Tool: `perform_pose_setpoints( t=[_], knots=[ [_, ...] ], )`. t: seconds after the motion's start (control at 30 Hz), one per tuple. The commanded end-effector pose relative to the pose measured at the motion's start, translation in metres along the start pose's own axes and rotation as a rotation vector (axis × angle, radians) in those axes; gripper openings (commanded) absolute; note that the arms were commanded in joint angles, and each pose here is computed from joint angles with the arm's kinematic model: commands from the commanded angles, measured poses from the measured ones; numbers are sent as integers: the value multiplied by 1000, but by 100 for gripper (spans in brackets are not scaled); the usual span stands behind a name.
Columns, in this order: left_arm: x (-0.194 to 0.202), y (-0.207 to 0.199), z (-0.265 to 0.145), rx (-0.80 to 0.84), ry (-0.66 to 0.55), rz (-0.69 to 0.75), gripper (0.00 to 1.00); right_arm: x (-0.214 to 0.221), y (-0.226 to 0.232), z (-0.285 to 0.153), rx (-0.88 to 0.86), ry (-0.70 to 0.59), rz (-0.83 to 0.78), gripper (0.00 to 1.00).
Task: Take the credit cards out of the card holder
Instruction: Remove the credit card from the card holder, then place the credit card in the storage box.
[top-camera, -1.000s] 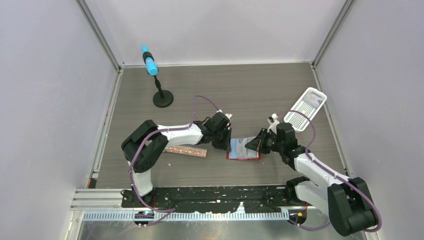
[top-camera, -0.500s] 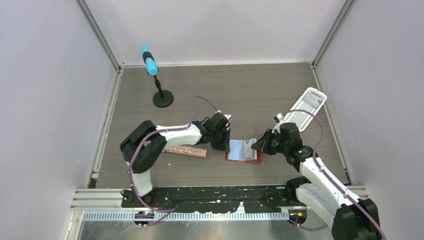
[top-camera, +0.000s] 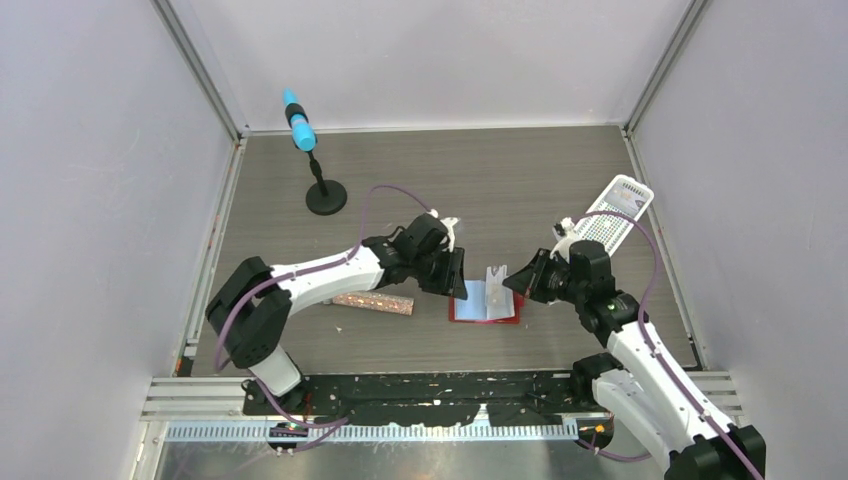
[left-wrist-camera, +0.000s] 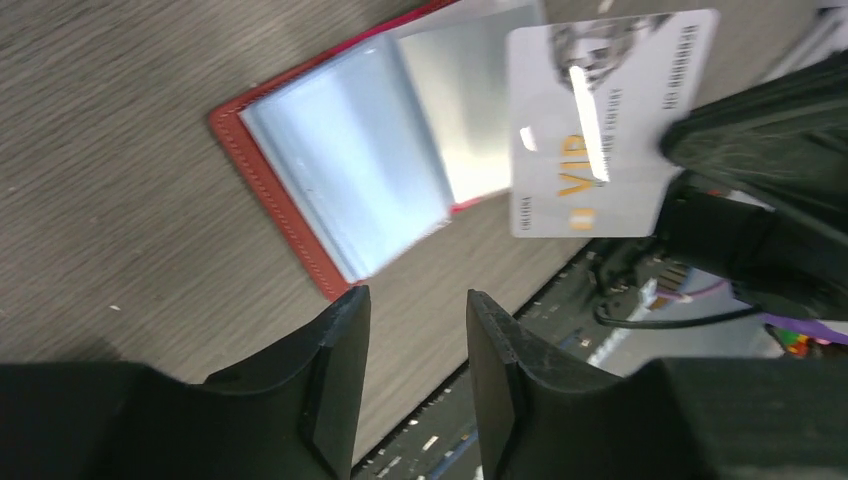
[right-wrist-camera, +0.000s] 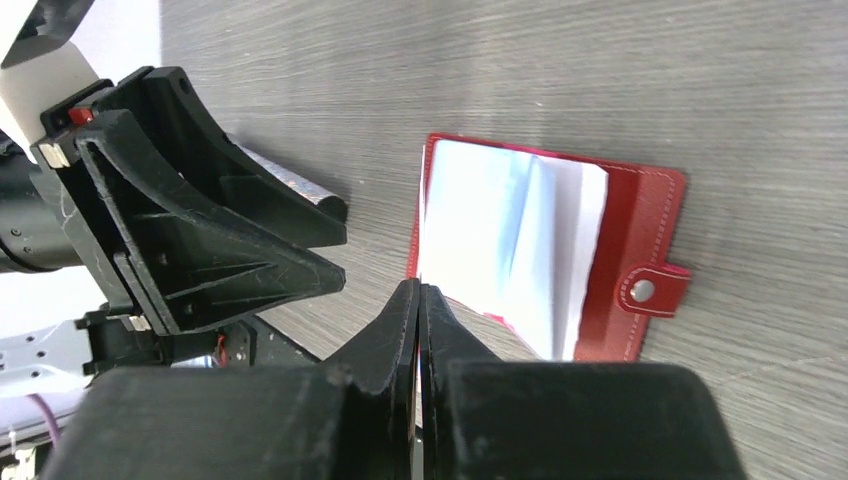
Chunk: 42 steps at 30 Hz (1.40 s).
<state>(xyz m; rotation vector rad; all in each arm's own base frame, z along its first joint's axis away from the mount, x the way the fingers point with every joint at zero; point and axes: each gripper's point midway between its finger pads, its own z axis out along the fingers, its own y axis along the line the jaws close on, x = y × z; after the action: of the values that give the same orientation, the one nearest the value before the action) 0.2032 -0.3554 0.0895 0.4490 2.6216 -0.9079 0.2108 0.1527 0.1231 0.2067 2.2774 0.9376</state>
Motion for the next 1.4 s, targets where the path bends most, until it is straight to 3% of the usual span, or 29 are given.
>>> perform_pose_setpoints(
  t=[0.0, 0.2, 0.53, 0.83, 1.37],
  knots=[
    [-17, -41, -27, 161, -72, 9, 45, -18, 35, -9, -149, -65, -43, 5],
    [-22, -72, -46, 328, -118, -8, 53, -22, 64, -22, -312, -115, -26, 5],
    [-28, -93, -60, 521, -172, -61, 59, -31, 86, -42, -409, -188, -52, 5],
    [-41, -96, -87, 674, -282, -119, 46, -25, 87, -42, -451, -187, -61, 5],
    [-42, -101, -90, 767, -298, -117, 44, -19, 96, -49, -516, -172, -33, 5]
  ],
)
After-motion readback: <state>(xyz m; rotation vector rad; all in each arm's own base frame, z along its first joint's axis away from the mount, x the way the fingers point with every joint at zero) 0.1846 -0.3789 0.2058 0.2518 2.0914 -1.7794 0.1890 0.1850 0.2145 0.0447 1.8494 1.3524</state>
